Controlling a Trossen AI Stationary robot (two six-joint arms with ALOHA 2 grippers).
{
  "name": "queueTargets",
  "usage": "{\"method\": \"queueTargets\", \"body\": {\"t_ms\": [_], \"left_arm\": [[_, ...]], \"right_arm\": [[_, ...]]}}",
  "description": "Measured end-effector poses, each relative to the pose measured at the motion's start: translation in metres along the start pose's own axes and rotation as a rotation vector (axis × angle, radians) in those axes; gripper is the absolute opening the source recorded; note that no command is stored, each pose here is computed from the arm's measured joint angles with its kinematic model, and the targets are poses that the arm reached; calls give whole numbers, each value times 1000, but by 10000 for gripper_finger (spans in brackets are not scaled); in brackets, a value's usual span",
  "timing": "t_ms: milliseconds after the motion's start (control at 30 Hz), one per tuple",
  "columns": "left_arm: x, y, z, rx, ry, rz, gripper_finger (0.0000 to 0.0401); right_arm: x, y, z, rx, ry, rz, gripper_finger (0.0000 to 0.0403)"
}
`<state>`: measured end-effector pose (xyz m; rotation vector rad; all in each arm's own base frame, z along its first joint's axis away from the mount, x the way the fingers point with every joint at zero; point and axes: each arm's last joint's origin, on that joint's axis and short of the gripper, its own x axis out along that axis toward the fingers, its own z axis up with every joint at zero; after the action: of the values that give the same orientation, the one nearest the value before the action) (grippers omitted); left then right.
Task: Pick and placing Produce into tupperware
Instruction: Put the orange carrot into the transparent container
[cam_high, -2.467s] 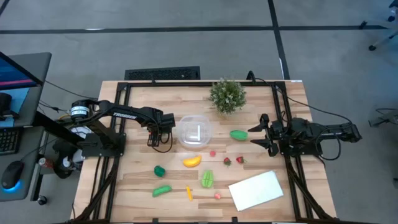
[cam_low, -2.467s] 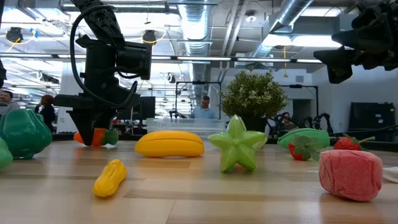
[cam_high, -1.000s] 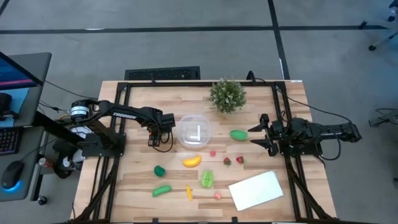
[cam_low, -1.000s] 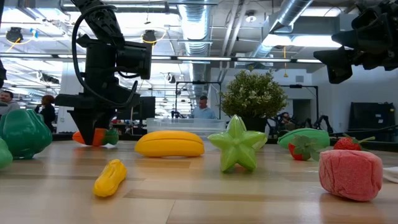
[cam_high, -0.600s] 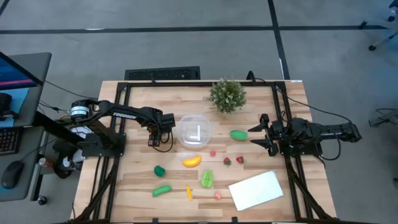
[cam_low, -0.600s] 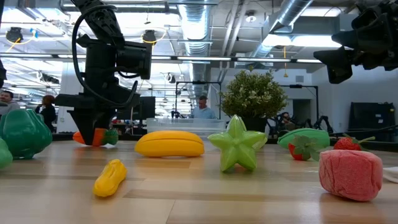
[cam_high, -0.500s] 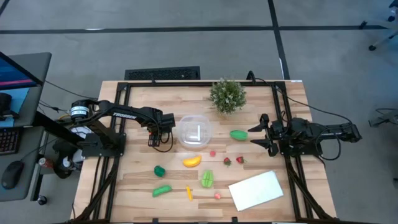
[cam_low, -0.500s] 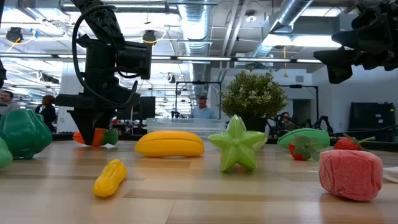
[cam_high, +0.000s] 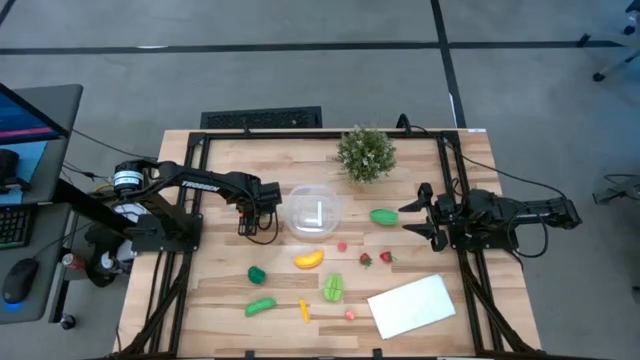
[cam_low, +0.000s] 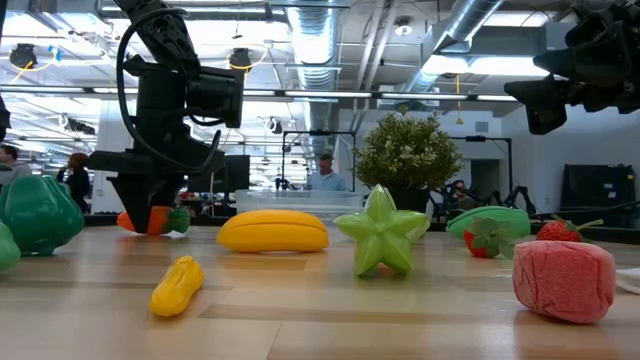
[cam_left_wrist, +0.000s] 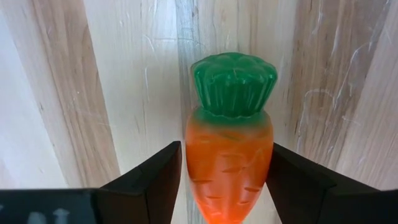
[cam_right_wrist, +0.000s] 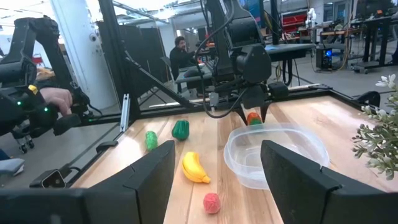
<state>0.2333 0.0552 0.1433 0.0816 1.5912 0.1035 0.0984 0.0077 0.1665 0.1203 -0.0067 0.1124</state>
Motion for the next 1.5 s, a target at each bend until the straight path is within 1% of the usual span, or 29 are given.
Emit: {"method": "queueTargets", "body": {"t_ms": [967,1267,1367,1500], "left_arm": [[0,0,0,-17,-2,-2,208],[-12,2,5,-33,-7,-2,207],[-16,3,6,-35,-23,-6,194],[-20,2,4,-37,-33,-23,157]], "right_arm": [[0,0,0,0,1,0,232],[0,0,0,0,1,0,232],[0,0,-1,0,7,0,232],[0,0,-1,1,12,-1,232]]}}
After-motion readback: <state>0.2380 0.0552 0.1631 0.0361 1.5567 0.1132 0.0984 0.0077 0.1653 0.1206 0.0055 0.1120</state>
